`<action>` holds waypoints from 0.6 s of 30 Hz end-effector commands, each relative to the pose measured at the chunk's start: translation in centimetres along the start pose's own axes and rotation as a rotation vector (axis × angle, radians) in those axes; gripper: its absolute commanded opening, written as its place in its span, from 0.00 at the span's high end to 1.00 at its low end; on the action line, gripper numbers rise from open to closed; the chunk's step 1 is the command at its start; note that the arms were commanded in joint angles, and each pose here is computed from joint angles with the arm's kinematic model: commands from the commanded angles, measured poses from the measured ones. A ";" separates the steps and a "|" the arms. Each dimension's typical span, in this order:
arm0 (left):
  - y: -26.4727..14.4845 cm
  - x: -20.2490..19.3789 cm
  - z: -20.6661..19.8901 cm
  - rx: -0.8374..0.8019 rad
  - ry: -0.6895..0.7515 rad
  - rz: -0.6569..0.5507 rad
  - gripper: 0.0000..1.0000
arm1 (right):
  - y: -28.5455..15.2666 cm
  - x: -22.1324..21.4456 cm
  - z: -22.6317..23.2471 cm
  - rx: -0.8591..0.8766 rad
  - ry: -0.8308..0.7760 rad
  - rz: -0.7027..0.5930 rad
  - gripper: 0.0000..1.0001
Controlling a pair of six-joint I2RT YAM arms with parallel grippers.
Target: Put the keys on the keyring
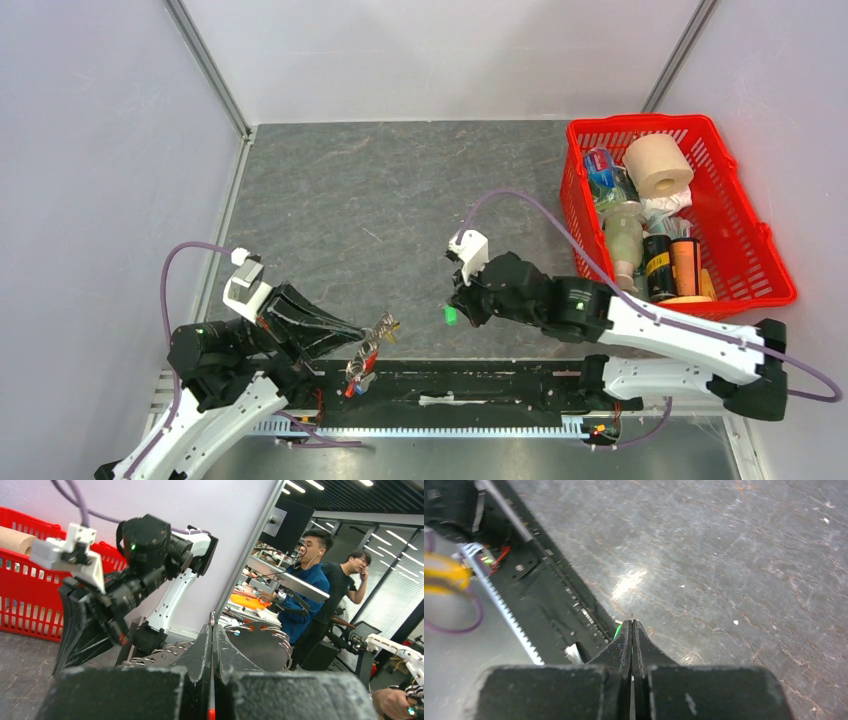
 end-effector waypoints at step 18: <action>0.6 0.6 -1.0 -0.094 0.066 0.070 0.98 | -12.6 8.8 4.4 0.663 -0.102 -0.158 1.00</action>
Point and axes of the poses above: each gripper's point midway between its finger pads, its own y axis out along the fingers, its own z axis along the line the jaws close on, x = y × z, the point moved 9 cm from there along -y, back along the fingers, and after that the axes turned 6 degrees about -y, right-handed, at the moved point
